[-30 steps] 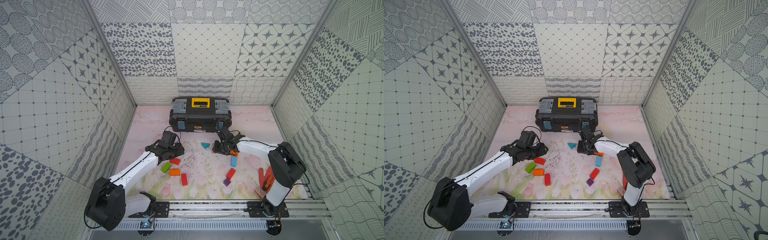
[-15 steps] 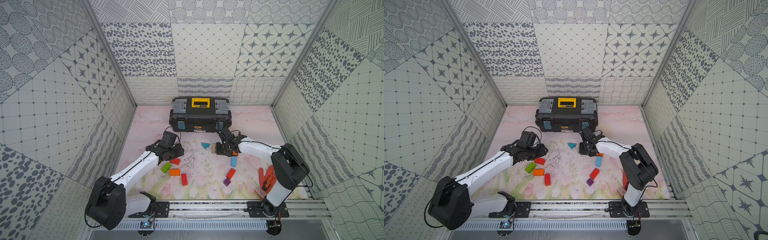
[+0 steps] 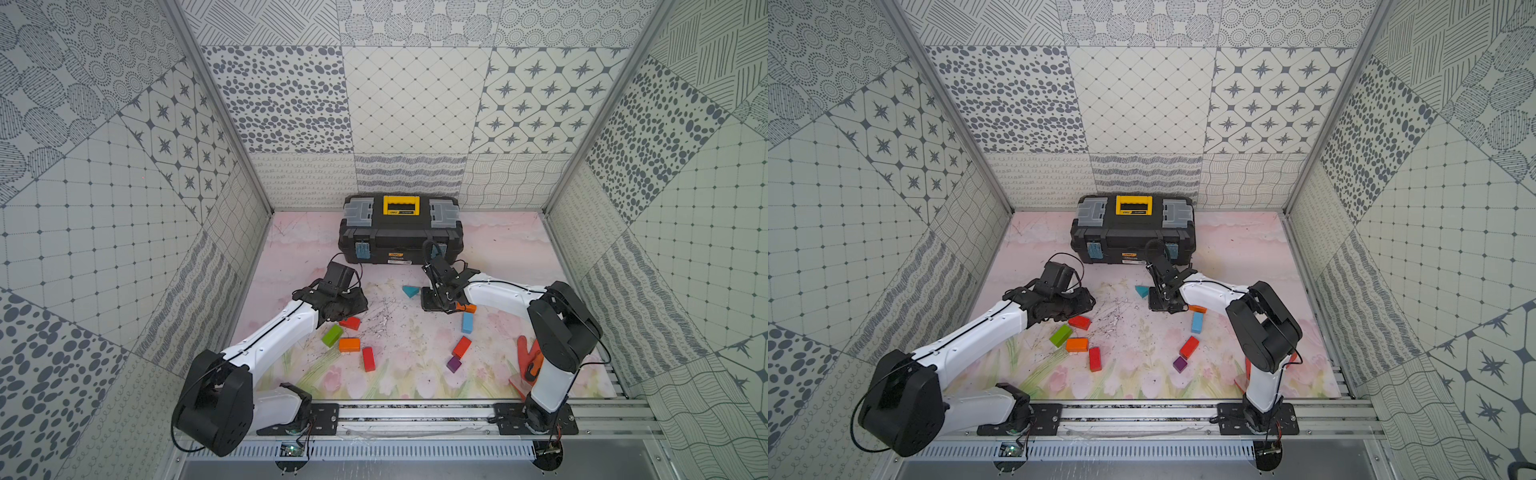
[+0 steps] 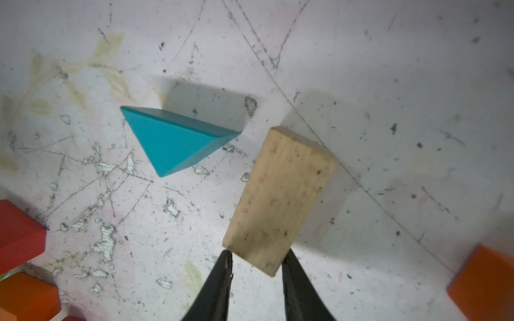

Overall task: Assemble a heart with building blocks
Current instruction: Assemble the building block at the center of the board.

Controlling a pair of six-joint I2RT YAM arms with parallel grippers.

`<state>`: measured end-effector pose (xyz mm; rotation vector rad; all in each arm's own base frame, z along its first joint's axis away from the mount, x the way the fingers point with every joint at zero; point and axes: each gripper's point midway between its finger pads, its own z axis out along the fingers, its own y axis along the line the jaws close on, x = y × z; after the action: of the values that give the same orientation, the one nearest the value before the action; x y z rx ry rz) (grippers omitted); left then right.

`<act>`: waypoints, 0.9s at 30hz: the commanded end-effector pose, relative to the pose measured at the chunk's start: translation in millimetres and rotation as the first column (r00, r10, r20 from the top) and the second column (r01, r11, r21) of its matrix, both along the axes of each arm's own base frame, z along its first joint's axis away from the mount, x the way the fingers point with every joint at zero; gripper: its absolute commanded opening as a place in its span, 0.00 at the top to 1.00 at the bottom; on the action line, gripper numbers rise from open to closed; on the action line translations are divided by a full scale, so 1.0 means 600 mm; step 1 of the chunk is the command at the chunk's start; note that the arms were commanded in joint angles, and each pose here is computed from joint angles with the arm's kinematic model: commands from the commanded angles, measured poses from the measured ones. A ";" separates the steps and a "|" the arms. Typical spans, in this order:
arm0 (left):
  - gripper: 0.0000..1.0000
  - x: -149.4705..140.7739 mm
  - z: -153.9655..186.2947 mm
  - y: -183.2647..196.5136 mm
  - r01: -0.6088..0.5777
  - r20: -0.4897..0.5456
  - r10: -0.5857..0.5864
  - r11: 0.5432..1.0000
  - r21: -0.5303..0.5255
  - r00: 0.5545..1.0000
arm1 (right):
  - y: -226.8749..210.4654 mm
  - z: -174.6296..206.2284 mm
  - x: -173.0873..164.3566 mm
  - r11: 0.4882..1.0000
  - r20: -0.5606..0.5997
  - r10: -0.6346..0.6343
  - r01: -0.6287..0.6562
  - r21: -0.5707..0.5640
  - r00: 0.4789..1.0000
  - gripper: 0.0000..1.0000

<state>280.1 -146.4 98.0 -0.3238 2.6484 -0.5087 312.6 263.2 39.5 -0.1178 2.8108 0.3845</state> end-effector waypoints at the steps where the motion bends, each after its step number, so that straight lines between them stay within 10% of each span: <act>1: 0.44 -0.006 -0.010 0.016 -0.011 -0.022 0.012 0.999 0.038 1.000 | 0.018 0.010 0.015 1.000 0.026 0.009 -0.010 0.015 1.000 0.66; 27: 0.44 -0.005 -0.017 0.027 -0.036 -0.029 0.037 0.999 0.027 0.999 | 0.025 -0.003 0.049 0.997 0.069 -0.039 0.044 -0.068 0.997 0.70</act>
<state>281.7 -136.4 90.7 -0.3666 2.6575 -0.4816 333.7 274.8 38.2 -0.1142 2.7744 0.2836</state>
